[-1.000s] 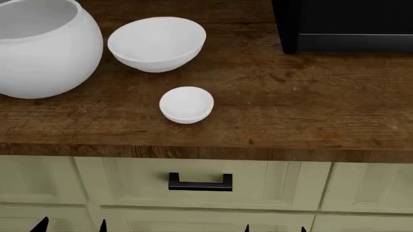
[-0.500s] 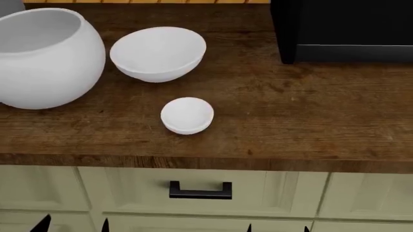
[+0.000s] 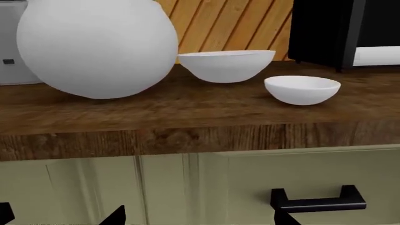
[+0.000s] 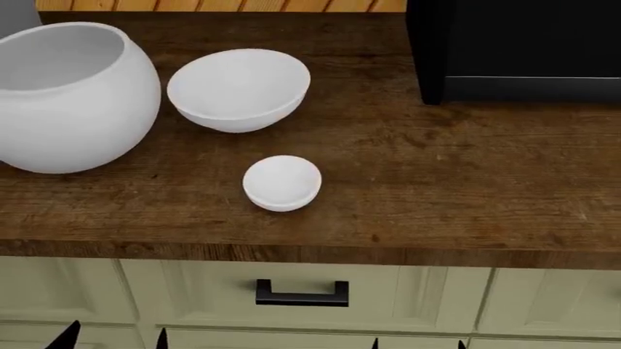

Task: Stack the bowls from largest to smallest.

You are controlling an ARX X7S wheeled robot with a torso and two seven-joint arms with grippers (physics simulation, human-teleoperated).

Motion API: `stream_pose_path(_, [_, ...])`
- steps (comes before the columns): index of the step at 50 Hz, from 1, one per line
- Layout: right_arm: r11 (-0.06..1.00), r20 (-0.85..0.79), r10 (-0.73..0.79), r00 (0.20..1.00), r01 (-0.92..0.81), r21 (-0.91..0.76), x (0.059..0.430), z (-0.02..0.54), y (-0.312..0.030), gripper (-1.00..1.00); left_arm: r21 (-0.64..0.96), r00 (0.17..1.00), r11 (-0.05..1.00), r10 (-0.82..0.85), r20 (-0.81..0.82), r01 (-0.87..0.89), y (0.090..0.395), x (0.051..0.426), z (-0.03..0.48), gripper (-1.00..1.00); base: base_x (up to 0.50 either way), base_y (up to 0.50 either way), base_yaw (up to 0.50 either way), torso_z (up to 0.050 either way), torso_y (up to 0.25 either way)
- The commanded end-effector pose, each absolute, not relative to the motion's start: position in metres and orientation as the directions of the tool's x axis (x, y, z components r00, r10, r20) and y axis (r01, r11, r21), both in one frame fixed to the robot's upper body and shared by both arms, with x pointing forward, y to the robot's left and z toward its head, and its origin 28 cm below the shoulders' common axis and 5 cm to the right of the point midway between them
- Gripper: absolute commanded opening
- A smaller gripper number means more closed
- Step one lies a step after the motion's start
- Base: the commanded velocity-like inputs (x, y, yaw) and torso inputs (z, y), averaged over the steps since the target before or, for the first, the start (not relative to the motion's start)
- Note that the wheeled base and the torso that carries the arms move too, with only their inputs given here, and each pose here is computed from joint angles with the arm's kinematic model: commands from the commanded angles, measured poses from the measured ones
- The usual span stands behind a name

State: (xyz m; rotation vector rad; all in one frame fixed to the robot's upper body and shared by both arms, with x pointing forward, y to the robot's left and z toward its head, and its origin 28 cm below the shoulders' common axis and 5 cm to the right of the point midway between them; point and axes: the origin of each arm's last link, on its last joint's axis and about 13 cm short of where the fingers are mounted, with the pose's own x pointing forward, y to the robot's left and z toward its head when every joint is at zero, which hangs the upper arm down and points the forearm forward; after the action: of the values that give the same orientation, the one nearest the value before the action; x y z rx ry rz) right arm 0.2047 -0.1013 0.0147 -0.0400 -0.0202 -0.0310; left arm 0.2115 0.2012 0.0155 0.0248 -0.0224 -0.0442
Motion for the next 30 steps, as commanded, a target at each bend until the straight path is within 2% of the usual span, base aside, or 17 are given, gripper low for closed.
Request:
stream_pose_path(1, [0.998,0.025,-0.048,0.999,0.049,-0.031,0.206,0.023,-0.103,1.00,0.015,1.000,0.999,-0.029,0.006,0.029,0.203,0.212,0.018,1.00,0.00,0.00,0.00,0.000,0.000])
stream_pose_path(7, [0.996,0.110,-0.063,0.992,0.069,-0.048,0.210,0.068,-0.106,1.00,0.028,1.000,1.000,-0.003,0.021,0.002,0.208,0.208,0.058,1.00,0.00,0.00,0.00,0.000,0.000])
stream_pose_path(9, [0.996,0.128,-0.060,0.990,0.068,-0.061,0.207,0.086,-0.108,1.00,-0.018,0.999,1.000,0.008,0.050,-0.007,0.211,0.206,0.082,1.00,0.00,0.00,0.00,0.000,0.000])
stream_pose_path(18, [0.992,0.173,-0.100,0.980,0.112,-0.063,0.225,0.151,-0.124,1.00,-0.003,0.995,0.999,-0.047,0.090,0.048,0.220,0.207,0.155,1.00,0.00,0.00,0.00,0.000,0.000])
stream_pose_path(20, [0.991,0.132,-0.123,0.984,0.128,-0.025,0.229,0.154,-0.126,1.00,0.022,0.995,1.000,-0.016,0.094,0.014,0.223,0.218,0.160,1.00,0.00,0.00,0.00,0.000,0.000])
stream_pose_path(21, [0.994,0.116,-0.086,0.990,0.092,-0.052,0.228,0.155,-0.125,1.00,0.041,0.996,0.999,-0.022,0.083,0.019,0.224,0.221,0.164,1.00,0.00,0.00,0.00,0.000,0.000])
stream_pose_path(27, [0.994,0.152,-0.070,0.986,0.082,-0.074,0.223,0.163,-0.132,1.00,0.027,0.998,1.000,0.009,0.061,-0.011,0.235,0.225,0.174,1.00,0.00,0.00,0.00,0.000,0.000])
stream_pose_path(30, [0.991,0.163,-0.108,0.981,0.119,-0.064,0.223,0.164,-0.140,1.00,0.029,0.998,0.999,0.012,0.067,-0.014,0.241,0.221,0.180,1.00,0.18,0.43,0.00,0.000,0.000])
